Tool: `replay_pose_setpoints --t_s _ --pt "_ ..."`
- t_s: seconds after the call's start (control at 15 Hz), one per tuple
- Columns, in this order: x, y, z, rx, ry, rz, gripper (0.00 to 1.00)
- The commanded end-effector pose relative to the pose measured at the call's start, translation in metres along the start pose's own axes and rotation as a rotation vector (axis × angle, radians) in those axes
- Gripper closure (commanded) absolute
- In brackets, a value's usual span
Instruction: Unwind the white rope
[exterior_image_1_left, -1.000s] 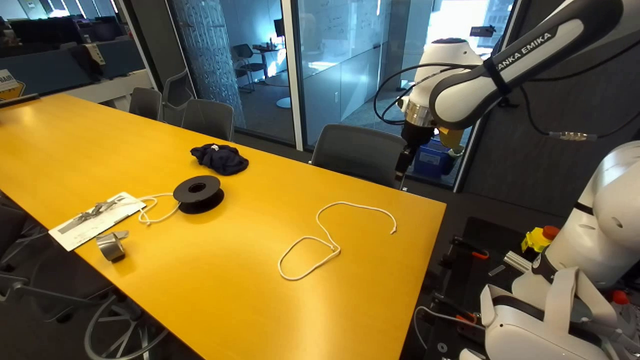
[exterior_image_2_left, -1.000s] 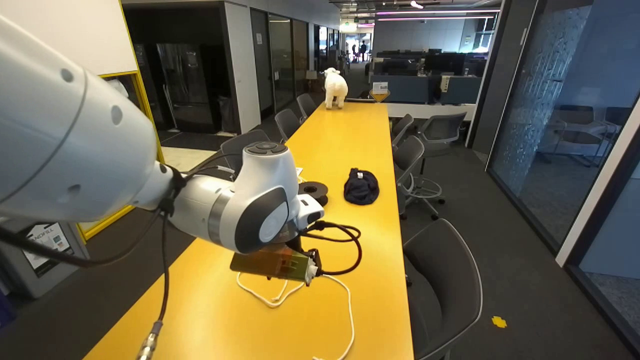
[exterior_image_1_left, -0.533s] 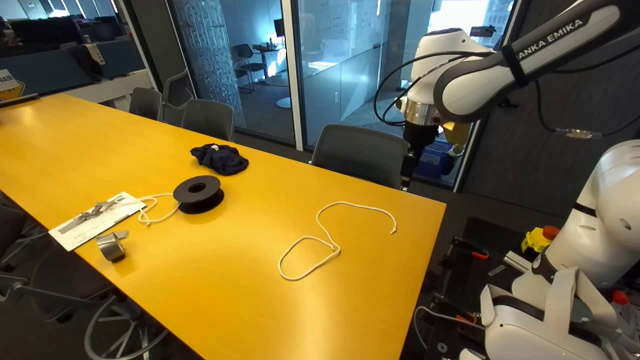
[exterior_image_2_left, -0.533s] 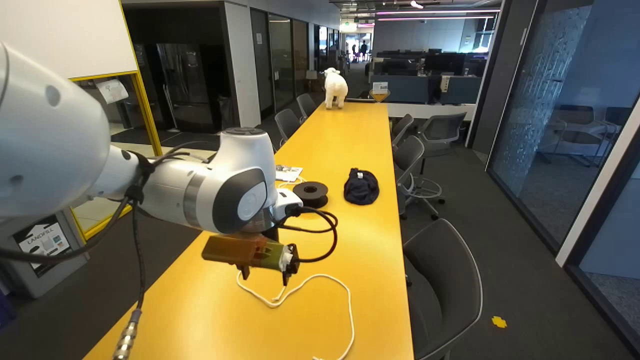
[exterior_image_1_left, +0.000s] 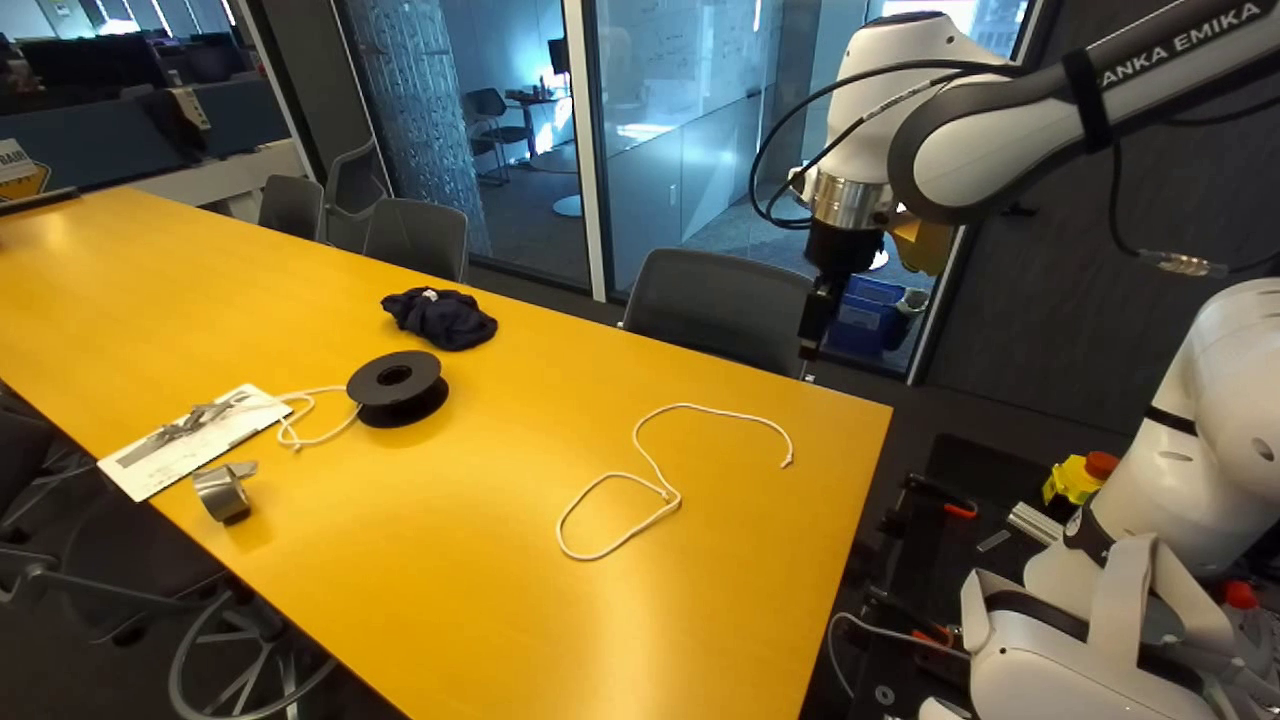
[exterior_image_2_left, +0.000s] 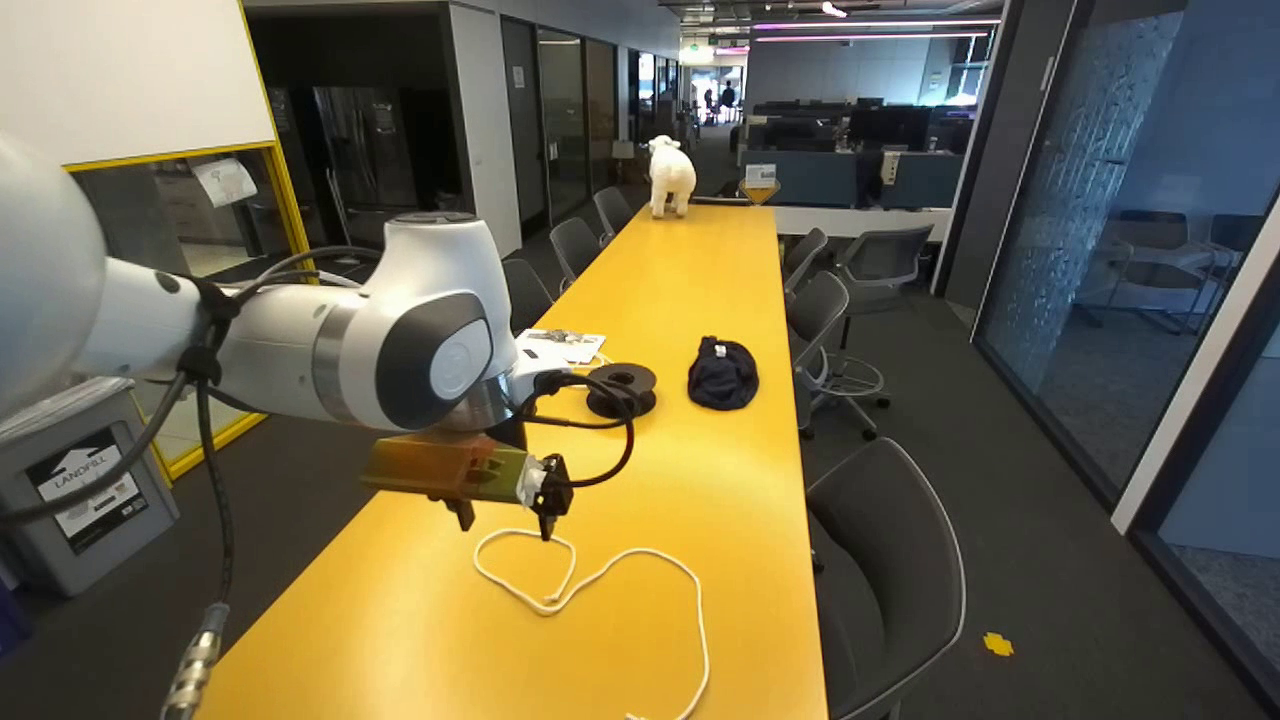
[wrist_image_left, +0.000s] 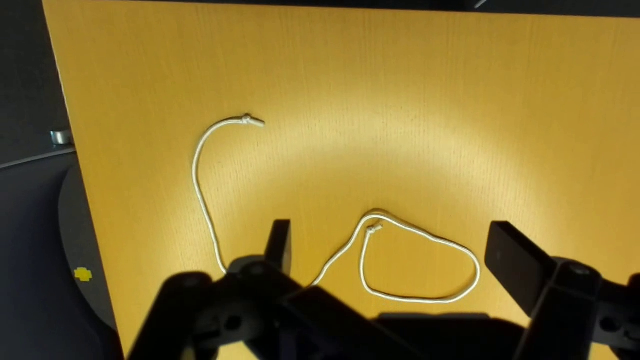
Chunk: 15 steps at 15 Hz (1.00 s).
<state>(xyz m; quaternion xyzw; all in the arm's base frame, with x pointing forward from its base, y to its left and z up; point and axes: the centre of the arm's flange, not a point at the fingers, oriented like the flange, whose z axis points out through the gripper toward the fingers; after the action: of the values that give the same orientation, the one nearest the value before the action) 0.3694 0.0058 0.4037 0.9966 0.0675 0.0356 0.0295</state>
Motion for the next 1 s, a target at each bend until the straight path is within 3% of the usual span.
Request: replay_pose_setpoints --t_s 0.0,0.93 --pt "0.000 -0.001 -0.018 -0.007 0.007 0.014 0.00" --pt "0.000 0.001 -0.002 0.002 -0.018 0.014 0.00"
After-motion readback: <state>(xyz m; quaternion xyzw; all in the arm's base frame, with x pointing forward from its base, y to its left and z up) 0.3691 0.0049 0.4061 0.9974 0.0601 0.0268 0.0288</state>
